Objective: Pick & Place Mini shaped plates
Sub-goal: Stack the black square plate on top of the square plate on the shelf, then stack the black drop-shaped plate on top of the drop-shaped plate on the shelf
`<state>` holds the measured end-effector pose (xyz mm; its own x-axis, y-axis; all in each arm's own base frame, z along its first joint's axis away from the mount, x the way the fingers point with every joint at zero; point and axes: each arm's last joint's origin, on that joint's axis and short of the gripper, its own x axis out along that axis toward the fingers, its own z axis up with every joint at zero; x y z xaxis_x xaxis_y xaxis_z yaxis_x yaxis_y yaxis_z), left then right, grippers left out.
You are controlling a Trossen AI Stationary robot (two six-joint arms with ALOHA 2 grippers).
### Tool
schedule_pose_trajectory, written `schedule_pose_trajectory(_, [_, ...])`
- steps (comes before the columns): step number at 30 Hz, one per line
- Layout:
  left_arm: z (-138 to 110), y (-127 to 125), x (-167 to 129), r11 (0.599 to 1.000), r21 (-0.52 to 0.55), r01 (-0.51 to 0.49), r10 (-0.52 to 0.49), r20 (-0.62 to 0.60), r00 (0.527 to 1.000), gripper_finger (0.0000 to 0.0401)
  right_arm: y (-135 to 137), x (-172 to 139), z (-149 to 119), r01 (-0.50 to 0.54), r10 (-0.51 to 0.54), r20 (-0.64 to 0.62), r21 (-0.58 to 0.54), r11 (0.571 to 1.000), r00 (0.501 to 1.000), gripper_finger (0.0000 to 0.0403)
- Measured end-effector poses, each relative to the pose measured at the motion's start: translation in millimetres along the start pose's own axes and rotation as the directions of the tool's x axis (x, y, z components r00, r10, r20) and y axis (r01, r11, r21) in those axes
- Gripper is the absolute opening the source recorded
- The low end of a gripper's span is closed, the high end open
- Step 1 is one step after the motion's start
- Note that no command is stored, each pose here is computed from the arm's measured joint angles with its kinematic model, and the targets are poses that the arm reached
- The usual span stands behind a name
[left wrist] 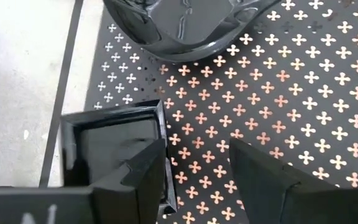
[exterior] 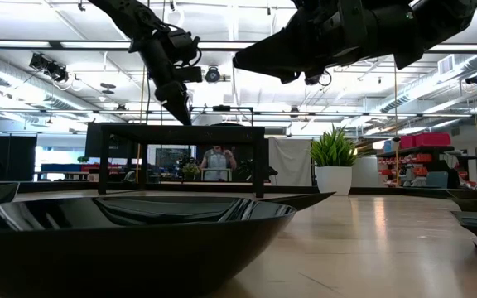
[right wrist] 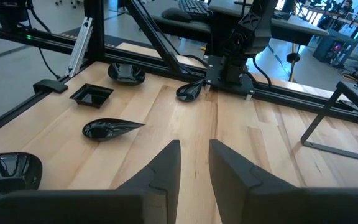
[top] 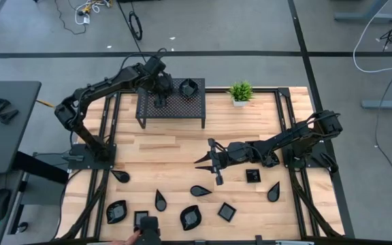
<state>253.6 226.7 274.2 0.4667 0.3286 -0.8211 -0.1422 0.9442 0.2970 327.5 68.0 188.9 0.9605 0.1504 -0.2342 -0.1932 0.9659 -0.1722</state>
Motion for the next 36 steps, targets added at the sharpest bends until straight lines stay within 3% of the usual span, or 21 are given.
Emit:
schedule_pose_trajectory(8, [1.6,-3.5,-9.9,1.0,0.001,-0.001,0.001,0.01,1.0,0.0183,0.1,0.0,0.1,0.0,0.0,0.001,0.0,1.0,1.0,0.0086])
schedule_pose_trajectory(16, [15.9,-22.0,-58.1,0.997,-0.005,-0.074,0.074,0.122,0.99,0.0183,-0.2,0.0,0.4,0.001,-0.001,0.004,0.0,1.0,1.0,0.0086])
schedule_pose_trajectory(19, [19.0,-40.2,-79.3,0.999,-0.048,-0.021,0.028,0.156,0.987,0.0183,-0.2,0.0,0.4,0.001,-0.001,0.004,0.0,1.0,1.0,0.0086])
schedule_pose_trajectory(23, [24.8,-78.7,-97.9,0.99,-0.058,0.131,-0.12,0.171,0.978,0.0183,-0.2,0.0,0.4,0.001,-0.001,0.004,0.0,1.0,1.0,0.0086])
schedule_pose_trajectory(27, [23.5,-132.4,-102.5,0.972,-0.054,0.228,-0.217,0.163,0.962,0.0183,-0.2,0.0,0.5,0.001,-0.001,0.005,0.0,1.0,1.0,0.0086])
schedule_pose_trajectory(32, [3.9,-209.0,-98.0,0.966,-0.117,0.229,-0.22,0.078,0.972,0.0183,-0.1,0.0,0.7,0.001,-0.001,0.007,0.002,1.0,1.0,0.0086])
schedule_pose_trajectory(36, [-21.8,-265.0,-97.9,0.934,-0.282,0.218,-0.222,0.017,0.975,0.0183,-0.1,0.0,0.8,0.001,-0.001,0.008,0.024,1.0,1.0,0.0086])
